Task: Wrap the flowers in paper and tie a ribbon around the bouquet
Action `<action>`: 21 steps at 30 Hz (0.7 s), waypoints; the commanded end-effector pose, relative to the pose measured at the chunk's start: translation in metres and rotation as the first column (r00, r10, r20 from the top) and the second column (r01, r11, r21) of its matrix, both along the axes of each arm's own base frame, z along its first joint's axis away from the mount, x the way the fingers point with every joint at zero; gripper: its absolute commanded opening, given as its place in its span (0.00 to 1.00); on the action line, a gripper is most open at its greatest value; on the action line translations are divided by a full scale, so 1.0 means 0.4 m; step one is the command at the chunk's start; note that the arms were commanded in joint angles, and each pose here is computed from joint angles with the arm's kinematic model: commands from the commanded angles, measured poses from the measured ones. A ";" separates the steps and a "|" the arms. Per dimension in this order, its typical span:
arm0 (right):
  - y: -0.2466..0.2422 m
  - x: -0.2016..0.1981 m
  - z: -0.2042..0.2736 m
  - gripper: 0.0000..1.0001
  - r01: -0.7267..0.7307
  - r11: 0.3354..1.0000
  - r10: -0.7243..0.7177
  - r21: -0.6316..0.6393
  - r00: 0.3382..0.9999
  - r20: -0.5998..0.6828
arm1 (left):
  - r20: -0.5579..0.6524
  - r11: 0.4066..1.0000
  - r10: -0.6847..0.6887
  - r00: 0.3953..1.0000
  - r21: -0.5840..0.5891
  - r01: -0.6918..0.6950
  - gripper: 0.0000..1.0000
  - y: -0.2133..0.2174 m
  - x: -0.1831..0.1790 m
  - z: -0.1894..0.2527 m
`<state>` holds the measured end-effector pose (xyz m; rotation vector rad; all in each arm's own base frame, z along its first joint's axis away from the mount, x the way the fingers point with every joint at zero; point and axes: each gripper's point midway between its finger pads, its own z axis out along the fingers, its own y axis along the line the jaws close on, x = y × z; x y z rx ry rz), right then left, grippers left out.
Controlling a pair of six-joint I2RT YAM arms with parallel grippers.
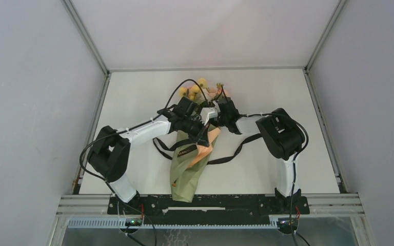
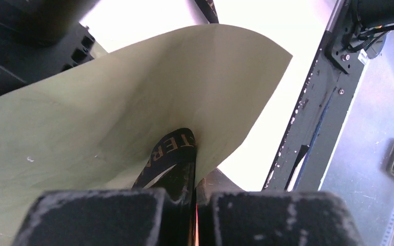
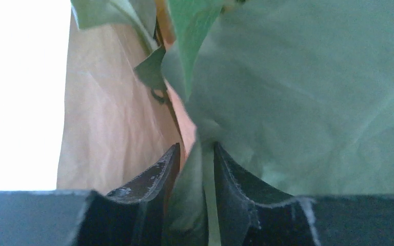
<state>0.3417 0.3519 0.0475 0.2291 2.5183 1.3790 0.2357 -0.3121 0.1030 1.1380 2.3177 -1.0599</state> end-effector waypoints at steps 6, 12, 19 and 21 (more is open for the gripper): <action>-0.084 0.099 0.146 0.50 0.130 0.992 -0.129 0.000 0.985 0.117 | -0.001 0.999 -0.034 0.999 0.016 0.034 0.00 -0.028 0.032 -0.064; -0.177 0.115 0.189 0.54 0.204 0.976 -0.192 -0.072 0.971 0.145 | -0.006 0.999 -0.022 1.000 0.036 0.022 0.00 -0.025 0.038 -0.103; -0.302 0.062 0.191 0.61 0.238 0.951 -0.210 -0.197 0.965 0.156 | -0.013 0.999 -0.020 1.000 0.046 0.020 0.00 -0.023 0.038 -0.120; -0.324 0.051 0.192 0.64 0.232 0.952 -0.204 -0.201 0.967 0.152 | -0.012 0.999 -0.019 1.000 0.046 0.020 0.00 -0.024 0.037 -0.120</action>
